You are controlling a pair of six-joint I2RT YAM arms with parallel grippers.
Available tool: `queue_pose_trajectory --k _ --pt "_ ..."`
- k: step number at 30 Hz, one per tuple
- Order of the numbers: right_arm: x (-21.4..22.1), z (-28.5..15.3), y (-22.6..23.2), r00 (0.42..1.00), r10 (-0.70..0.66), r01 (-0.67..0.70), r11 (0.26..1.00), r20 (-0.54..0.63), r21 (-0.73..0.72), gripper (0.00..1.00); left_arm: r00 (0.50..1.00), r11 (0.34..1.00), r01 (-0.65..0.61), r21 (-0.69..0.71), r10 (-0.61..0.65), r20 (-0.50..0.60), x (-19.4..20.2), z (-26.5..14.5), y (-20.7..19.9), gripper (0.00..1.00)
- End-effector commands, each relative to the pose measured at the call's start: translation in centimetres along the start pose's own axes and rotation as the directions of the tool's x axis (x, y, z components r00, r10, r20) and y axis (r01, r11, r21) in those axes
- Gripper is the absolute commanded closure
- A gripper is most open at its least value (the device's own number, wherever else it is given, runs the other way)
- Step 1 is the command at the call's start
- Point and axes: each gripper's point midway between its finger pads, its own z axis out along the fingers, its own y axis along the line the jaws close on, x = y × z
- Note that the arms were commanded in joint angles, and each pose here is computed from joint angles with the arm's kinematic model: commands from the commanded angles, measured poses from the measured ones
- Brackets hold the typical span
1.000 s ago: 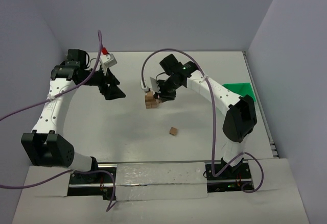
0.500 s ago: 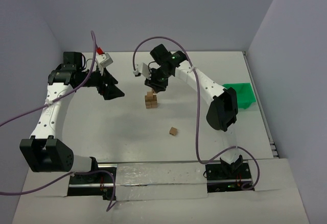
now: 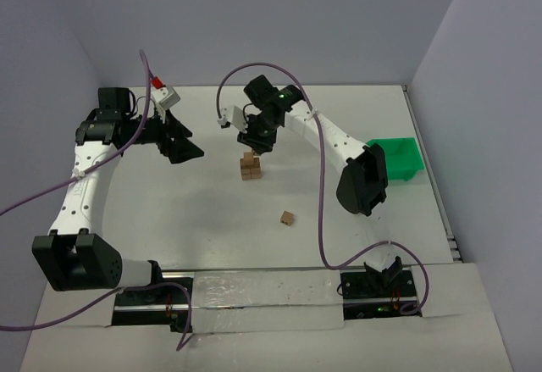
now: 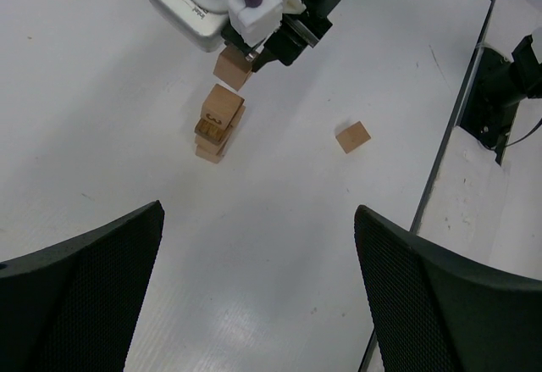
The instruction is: Build the wood block tower
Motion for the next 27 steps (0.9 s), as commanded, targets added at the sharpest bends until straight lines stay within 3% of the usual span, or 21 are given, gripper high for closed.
queue_pose_trajectory --k 1,27 --pt "-1.6 -0.4 0.0 1.000 -0.001 0.001 1.000 0.026 0.013 0.86 0.997 0.999 -0.034 0.000 0.034 0.069 -1.5 -0.9 -0.3 0.01" --pt "-2.7 1.0 0.6 0.999 -0.035 0.035 0.999 -0.006 0.024 0.83 0.997 0.999 -0.040 0.012 0.039 0.068 -1.4 -1.0 -0.5 0.01"
